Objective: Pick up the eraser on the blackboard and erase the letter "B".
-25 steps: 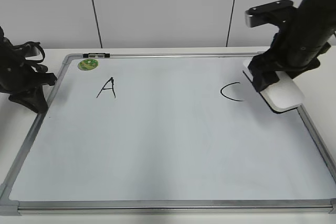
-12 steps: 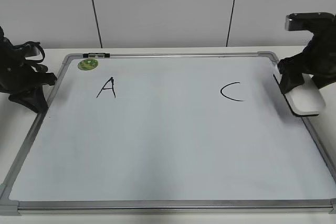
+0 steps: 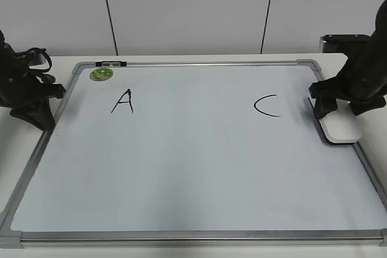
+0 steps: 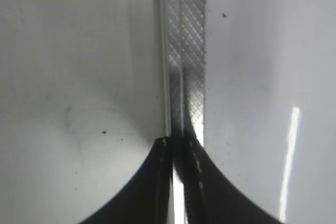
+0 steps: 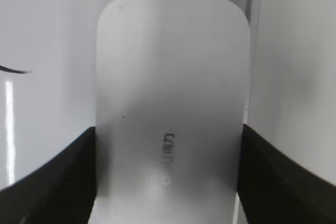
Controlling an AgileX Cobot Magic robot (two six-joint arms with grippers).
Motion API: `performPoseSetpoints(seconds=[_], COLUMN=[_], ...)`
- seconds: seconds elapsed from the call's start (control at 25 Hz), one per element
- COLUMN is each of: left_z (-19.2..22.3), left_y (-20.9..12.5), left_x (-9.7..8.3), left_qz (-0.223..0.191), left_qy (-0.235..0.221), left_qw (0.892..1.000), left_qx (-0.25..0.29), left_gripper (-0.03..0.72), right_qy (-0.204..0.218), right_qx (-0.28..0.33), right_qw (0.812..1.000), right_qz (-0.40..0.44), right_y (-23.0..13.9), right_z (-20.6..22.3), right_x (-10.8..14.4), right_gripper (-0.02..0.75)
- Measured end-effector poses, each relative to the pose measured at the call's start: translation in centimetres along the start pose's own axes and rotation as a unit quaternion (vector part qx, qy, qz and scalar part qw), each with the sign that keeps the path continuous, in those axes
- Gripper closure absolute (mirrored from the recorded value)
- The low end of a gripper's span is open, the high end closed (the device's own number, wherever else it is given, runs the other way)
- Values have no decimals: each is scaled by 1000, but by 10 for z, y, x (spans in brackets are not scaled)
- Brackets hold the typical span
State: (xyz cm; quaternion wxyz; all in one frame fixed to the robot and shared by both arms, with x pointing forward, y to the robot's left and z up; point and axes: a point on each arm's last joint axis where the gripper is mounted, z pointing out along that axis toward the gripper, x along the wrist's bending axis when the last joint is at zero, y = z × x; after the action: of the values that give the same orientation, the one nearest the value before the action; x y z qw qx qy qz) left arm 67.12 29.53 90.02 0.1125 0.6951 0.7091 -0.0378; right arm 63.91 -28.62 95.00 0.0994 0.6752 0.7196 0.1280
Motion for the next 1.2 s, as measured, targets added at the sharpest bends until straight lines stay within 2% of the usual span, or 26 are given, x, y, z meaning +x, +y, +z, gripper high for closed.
performPoseSetpoints(seconds=[0.32,0.84,1.2], left_z=[0,0,0], left_y=[0,0,0], left_x=[0,0,0], left_qz=[0,0,0], left_qy=[0,0,0], left_qw=[1000,1000,1000], left_qx=[1,1,1], left_gripper=[643,643,642], right_qy=[-22,-12,-12], right_qx=[0,-10,-15], right_qw=[1000,1000,1000], right_qz=[3,17,18], right_y=[0,2,3], right_z=[7,8,8], right_x=[-4,-3,-3], right_gripper=[191,190,132])
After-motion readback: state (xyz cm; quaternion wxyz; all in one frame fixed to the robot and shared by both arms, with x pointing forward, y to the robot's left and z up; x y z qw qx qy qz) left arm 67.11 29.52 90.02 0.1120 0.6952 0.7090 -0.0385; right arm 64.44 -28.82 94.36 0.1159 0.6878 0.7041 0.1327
